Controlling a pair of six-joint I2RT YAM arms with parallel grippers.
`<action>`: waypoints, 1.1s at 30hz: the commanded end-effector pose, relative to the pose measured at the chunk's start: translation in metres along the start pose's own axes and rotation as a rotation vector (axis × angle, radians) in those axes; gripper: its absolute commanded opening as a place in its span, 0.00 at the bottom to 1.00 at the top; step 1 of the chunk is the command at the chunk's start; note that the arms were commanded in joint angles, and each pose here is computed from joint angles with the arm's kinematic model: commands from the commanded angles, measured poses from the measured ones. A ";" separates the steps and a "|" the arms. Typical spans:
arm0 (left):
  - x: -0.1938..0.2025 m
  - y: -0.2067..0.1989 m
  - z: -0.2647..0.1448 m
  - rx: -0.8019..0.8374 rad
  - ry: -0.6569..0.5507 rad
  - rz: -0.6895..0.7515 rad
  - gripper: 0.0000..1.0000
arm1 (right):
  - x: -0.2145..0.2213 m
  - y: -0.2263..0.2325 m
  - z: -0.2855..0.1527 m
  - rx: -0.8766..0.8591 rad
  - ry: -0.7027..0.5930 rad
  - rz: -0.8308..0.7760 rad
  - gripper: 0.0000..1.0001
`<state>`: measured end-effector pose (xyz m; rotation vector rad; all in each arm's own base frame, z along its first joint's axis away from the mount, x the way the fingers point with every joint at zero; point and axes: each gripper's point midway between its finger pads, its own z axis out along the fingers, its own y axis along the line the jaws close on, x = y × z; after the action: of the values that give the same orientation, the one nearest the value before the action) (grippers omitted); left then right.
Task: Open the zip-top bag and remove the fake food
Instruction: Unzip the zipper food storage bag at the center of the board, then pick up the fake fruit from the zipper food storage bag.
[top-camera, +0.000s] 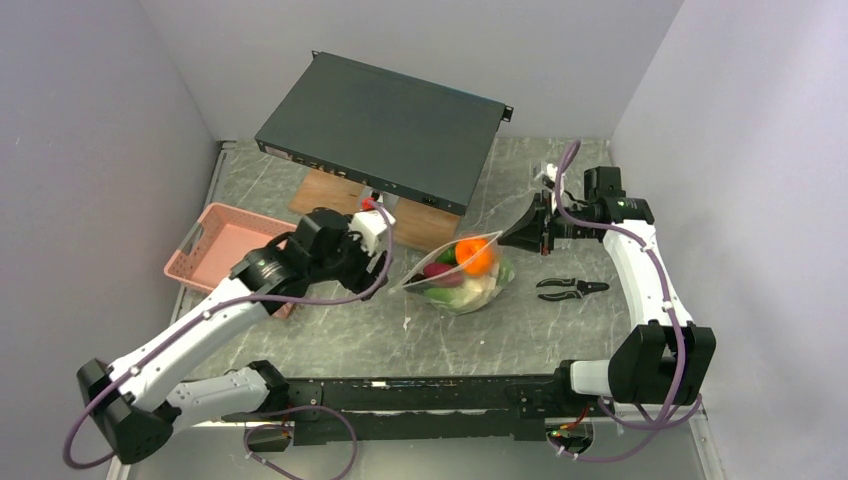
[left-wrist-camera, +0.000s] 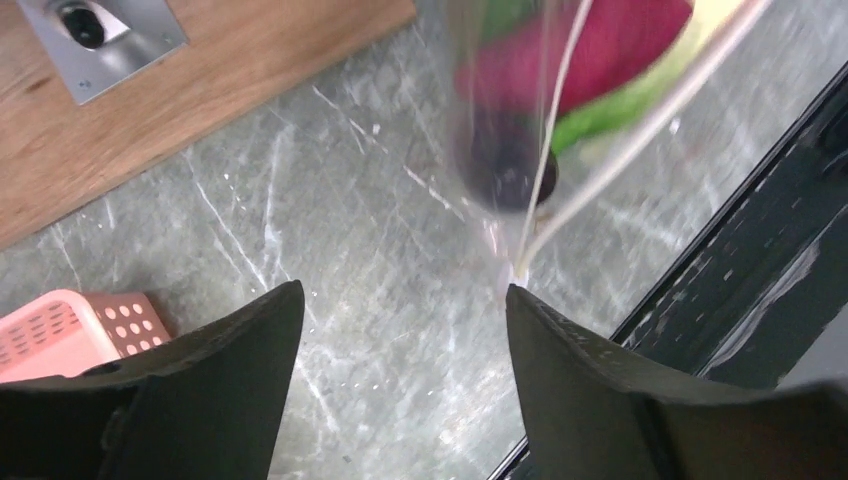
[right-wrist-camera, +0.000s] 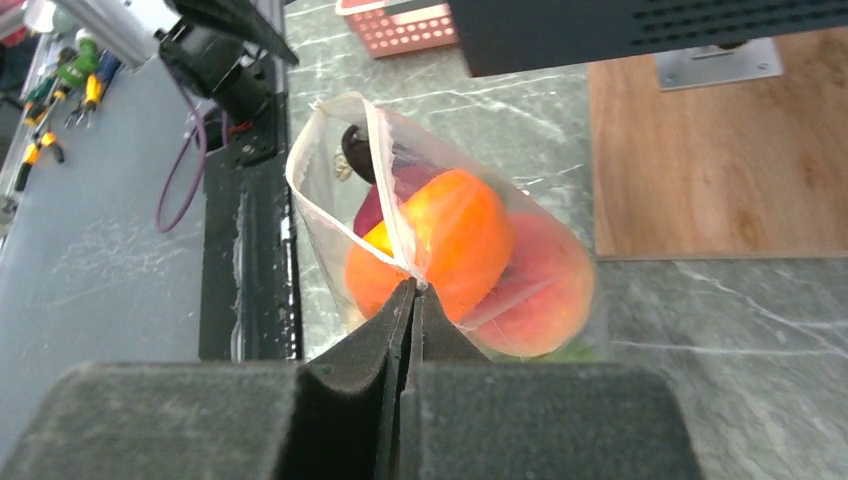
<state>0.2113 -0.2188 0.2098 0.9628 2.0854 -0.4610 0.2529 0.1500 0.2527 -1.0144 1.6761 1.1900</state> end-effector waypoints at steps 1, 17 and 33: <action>-0.036 0.011 -0.027 -0.045 -0.212 -0.119 0.84 | 0.007 0.036 0.011 -0.125 0.001 -0.113 0.00; -0.118 -0.073 -0.029 0.437 -0.479 -0.318 0.77 | 0.027 0.050 0.024 -0.188 0.054 -0.124 0.00; -0.122 -0.092 0.023 0.489 -0.409 -0.704 0.72 | 0.022 0.049 0.027 -0.198 0.028 -0.112 0.00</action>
<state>0.1986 -0.3451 0.2700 0.4107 1.9721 -1.3662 0.2044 0.1796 0.2303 -1.2210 1.6018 1.2952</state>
